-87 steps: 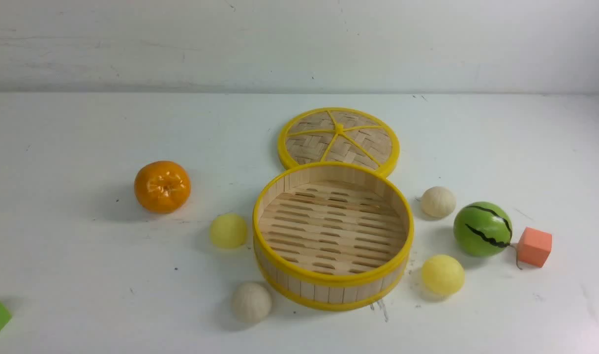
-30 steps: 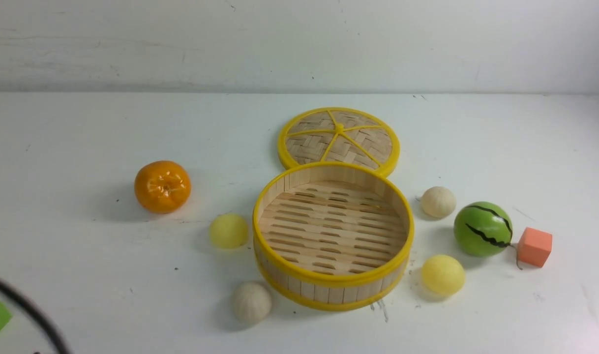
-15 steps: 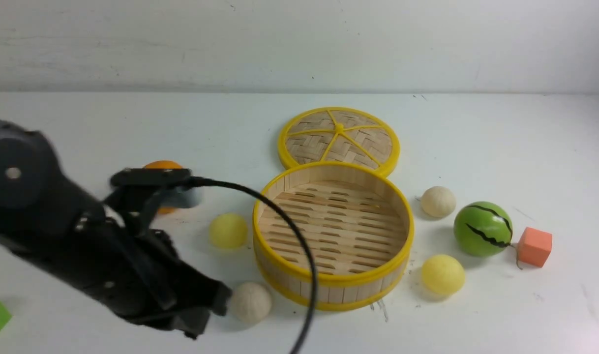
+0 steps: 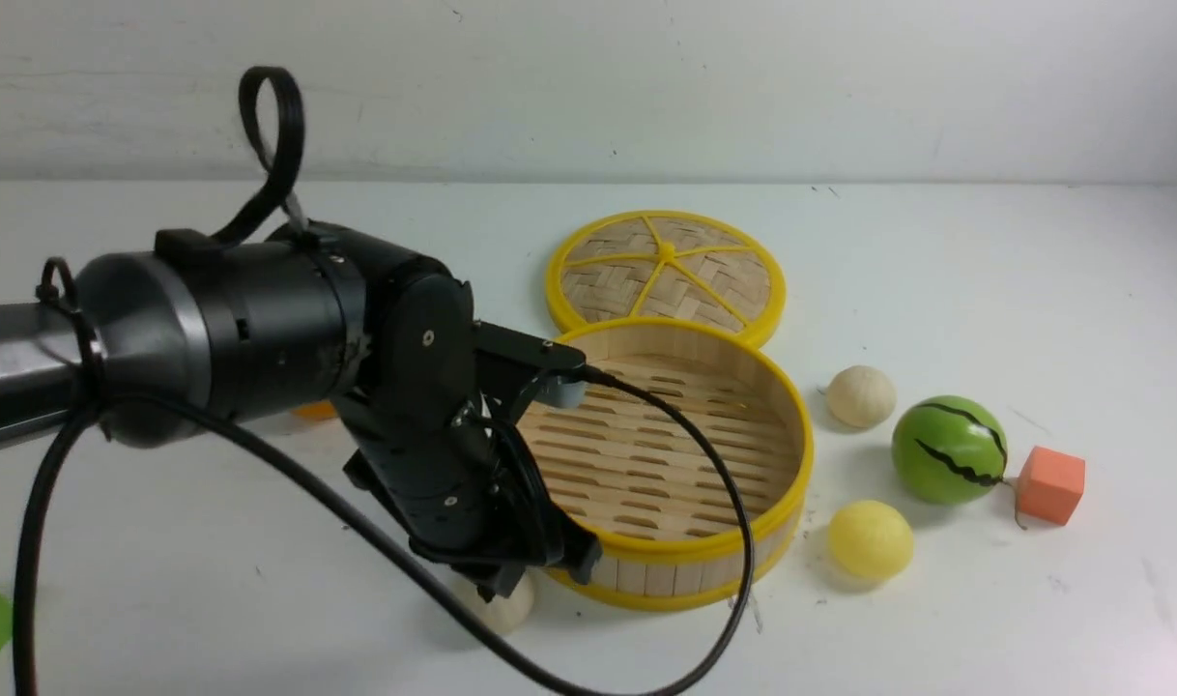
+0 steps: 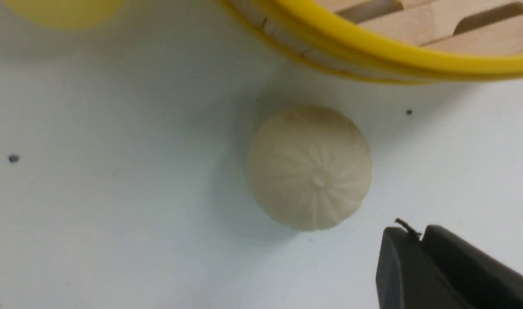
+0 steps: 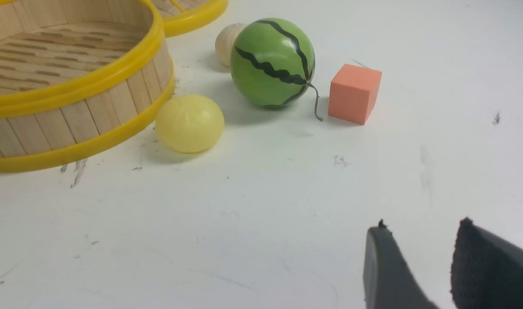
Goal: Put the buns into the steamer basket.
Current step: Use the left arm to grab a steamed stuffed bun
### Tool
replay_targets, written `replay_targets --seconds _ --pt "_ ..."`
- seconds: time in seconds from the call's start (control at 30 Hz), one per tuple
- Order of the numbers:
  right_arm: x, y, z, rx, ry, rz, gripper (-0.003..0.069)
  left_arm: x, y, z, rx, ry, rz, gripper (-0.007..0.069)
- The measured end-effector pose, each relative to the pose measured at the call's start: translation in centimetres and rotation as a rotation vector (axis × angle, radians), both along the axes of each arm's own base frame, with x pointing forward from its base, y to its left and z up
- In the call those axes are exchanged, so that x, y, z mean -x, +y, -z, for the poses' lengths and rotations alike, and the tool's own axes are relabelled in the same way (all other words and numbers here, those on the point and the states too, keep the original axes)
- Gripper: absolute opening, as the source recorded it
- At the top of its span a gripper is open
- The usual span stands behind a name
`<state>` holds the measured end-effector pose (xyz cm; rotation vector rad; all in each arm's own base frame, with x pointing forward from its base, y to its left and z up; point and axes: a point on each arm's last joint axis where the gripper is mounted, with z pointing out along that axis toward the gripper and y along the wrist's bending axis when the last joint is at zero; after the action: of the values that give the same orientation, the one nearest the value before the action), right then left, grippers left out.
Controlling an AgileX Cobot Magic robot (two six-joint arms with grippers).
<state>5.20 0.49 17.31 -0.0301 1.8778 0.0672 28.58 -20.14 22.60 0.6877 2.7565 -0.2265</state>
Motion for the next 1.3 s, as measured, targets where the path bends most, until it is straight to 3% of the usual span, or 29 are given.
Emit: replay_targets --seconds 0.2,0.33,0.5,0.77,1.23,1.3 --pt "0.0 0.0 0.0 0.0 0.0 0.0 0.0239 -0.8 -0.2 0.8 -0.033 -0.025 0.021 0.0215" --pt "0.0 0.0 0.0 0.0 0.0 0.0 0.0239 -1.2 -0.1 1.6 -0.039 -0.022 0.022 0.0254" --pt "0.0 0.0 0.0 0.0 0.0 0.0 0.0239 -2.3 1.4 1.9 -0.021 -0.01 -0.03 0.0259" --pt "0.0 0.0 0.0 0.0 0.0 0.0 0.0239 -2.3 1.0 1.8 0.045 0.007 0.015 0.0259" --pt "0.0 0.0 0.0 0.0 0.0 0.0 0.0239 -3.0 0.9 3.8 -0.007 0.012 0.039 0.0256" --pt "0.0 0.0 0.0 0.0 0.0 0.0 0.0239 -3.1 0.9 4.0 -0.008 0.015 0.039 0.0221"
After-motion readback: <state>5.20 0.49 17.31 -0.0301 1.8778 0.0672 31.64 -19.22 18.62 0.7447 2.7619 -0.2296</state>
